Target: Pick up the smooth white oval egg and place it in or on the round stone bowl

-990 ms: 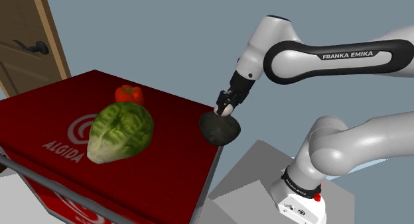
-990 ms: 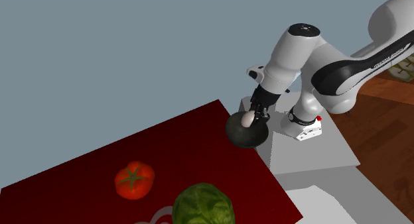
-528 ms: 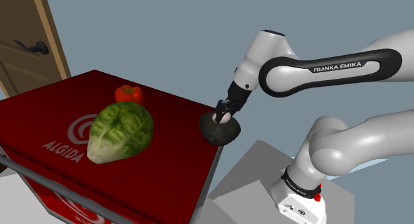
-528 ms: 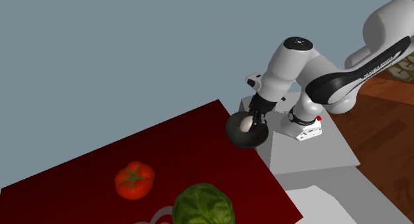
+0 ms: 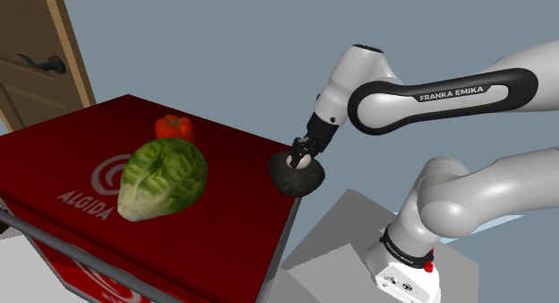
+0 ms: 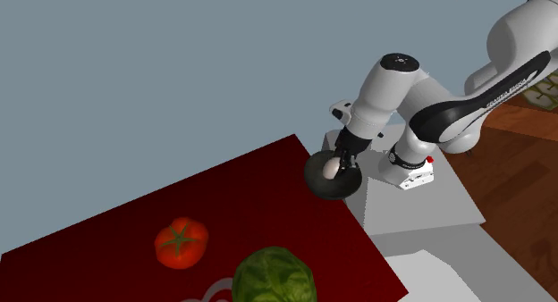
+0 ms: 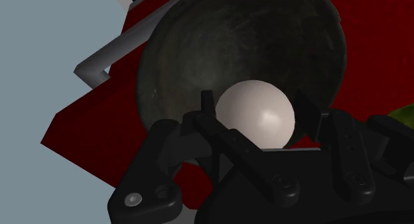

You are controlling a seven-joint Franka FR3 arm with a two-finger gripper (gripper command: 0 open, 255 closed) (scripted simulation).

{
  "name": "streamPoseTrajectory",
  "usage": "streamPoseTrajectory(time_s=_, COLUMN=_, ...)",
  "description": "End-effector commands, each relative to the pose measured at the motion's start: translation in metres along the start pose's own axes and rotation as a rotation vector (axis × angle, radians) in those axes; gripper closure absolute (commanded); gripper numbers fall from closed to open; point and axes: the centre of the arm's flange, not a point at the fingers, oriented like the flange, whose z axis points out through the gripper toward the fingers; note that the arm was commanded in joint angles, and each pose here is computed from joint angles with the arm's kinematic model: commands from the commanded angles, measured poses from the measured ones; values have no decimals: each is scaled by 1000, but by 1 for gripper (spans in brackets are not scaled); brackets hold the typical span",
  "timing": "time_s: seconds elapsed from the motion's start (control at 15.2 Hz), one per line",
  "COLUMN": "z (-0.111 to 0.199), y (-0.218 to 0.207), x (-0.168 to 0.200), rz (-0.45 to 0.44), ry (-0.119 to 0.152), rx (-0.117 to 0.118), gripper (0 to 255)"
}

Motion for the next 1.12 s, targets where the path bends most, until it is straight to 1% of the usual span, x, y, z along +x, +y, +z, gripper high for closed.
streamPoseTrajectory(time_s=0.0, z=0, y=0, x=0, rz=0, ry=0, rx=0, gripper=0)
streamPoseTrajectory(time_s=0.33, z=0, y=0, x=0, rz=0, ry=0, rx=0, gripper=0)
streamPoseTrajectory(time_s=0.59, z=-50, y=0, x=0, rz=0, ry=0, rx=0, gripper=0)
streamPoseTrajectory(time_s=1.06, z=-50, y=0, x=0, rz=0, ry=0, rx=0, gripper=0)
